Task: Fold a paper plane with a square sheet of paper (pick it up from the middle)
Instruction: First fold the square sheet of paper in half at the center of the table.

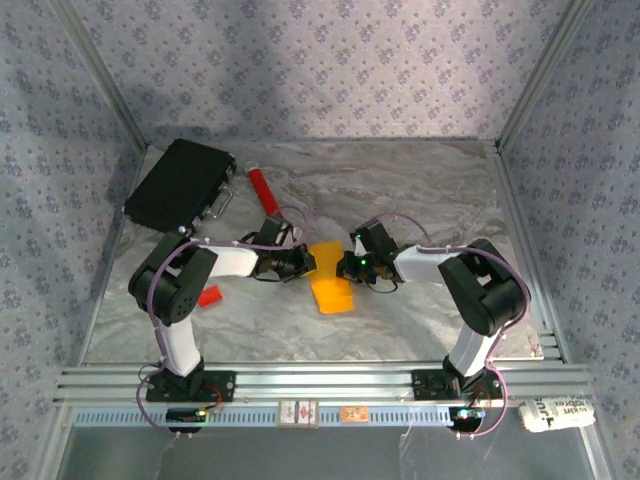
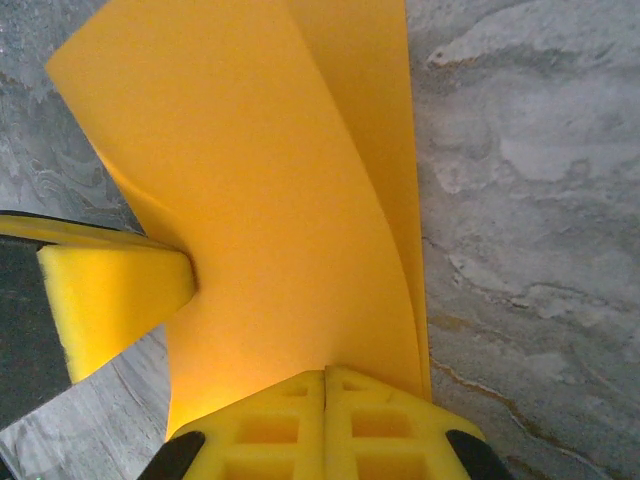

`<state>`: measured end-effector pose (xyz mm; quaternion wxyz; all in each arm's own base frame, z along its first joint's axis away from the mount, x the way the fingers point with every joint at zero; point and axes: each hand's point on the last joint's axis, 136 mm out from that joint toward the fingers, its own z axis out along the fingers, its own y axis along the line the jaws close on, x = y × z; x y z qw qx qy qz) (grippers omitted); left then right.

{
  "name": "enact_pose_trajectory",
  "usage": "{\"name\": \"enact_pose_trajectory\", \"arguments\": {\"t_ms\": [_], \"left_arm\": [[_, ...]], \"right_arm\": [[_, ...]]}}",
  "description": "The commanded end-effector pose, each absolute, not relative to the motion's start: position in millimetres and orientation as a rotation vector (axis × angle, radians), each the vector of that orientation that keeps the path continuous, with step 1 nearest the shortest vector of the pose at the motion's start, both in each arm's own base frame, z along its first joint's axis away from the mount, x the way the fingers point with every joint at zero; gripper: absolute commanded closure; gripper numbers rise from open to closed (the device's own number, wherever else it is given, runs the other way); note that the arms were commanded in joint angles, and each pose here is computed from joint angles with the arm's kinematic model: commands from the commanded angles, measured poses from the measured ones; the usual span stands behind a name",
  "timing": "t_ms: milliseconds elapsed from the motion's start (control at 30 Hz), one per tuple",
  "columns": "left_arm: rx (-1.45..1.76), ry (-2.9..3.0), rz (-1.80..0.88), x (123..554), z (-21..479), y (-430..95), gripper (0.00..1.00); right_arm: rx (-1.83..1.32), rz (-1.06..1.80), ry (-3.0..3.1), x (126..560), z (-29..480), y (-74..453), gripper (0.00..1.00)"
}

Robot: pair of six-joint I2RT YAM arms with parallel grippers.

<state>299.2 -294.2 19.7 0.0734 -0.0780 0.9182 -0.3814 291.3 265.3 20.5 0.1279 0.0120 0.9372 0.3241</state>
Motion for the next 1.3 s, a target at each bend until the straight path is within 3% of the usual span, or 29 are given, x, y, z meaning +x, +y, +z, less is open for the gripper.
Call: {"name": "enact_pose_trajectory", "arguments": {"t_ms": [0,300,767,1100,1267], "left_arm": [[-0.244,2.831,-1.036,290,-1,-279,0.93],[-0.124,2.742,-1.126,316,44,-299,0.91],[-0.226,2.845,-0.997,320,-4,-273,0.91],[-0.118,2.756,-1.088,339,44,-292,0.90],[-0.128,2.805,-1.054,348,33,-295,0.90]], "right_arm": [[0.090,0.741,2.888,265,-14,234,1.00],[0.093,0.737,2.881,266,-13,233,1.00],[0.095,0.736,2.892,262,-17,233,1.00],[0.091,0.728,2.891,263,-17,231,1.00],[0.095,0.735,2.896,261,-19,232,1.00]]}}
